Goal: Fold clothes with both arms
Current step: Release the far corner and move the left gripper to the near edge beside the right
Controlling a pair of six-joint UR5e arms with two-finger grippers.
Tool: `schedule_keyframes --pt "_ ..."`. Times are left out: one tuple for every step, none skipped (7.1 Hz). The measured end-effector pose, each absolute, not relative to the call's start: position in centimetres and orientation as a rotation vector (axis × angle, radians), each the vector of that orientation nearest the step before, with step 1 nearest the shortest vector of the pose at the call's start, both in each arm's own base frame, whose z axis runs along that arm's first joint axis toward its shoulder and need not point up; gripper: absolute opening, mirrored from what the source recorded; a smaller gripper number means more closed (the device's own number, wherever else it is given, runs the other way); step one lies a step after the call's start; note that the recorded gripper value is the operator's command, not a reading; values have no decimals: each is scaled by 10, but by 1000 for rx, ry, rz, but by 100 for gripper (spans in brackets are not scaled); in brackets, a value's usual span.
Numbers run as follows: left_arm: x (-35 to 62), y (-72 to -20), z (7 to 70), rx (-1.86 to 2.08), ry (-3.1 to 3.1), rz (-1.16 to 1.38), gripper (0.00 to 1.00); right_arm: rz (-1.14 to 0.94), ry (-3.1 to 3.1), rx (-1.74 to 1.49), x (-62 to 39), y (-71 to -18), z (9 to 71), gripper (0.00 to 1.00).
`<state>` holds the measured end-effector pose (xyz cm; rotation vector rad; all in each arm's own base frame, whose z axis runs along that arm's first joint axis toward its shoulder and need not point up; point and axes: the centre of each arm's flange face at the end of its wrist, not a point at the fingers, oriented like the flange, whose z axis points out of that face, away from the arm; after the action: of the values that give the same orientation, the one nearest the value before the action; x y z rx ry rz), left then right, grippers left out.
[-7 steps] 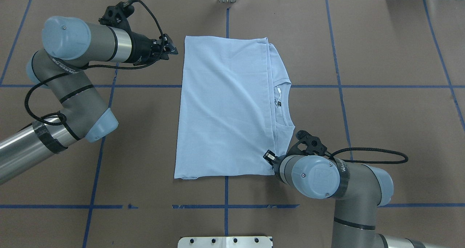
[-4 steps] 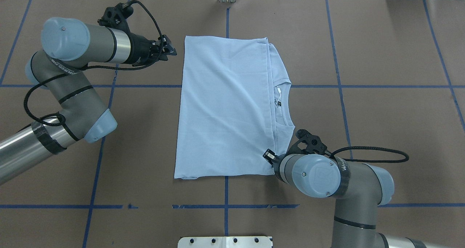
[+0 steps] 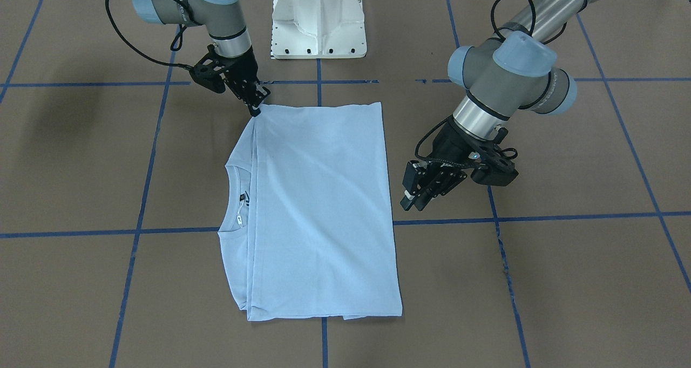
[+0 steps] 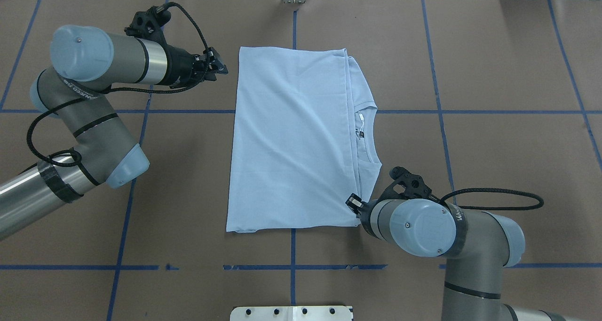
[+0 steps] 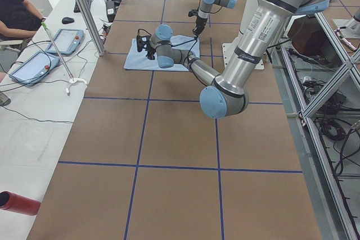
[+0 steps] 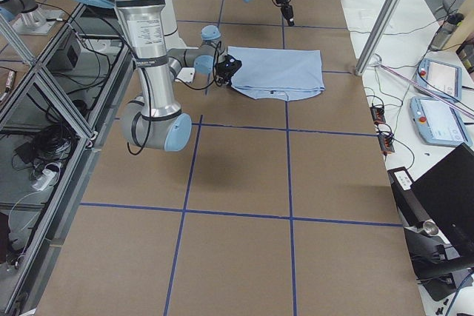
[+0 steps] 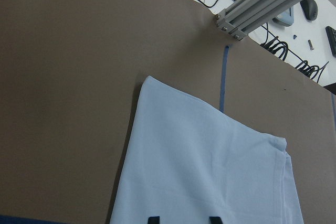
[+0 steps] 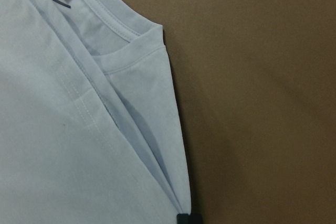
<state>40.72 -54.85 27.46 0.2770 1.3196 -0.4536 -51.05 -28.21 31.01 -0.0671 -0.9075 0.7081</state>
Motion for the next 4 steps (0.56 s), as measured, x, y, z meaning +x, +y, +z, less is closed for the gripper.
schedule_keyframes --pt "407 -536 275 242 1337 -484 43 698 -912 -74 -504 -279 309 0" --pt "409 -512 281 202 1351 -516 43 690 -911 -78 -500 -277 311 0" --pt "415 -478 290 166 1352 -551 45 684 -910 -80 -498 -275 312 0" --pt "428 -438 293 130 1329 -583 54 681 -911 -81 -498 -274 312 0"
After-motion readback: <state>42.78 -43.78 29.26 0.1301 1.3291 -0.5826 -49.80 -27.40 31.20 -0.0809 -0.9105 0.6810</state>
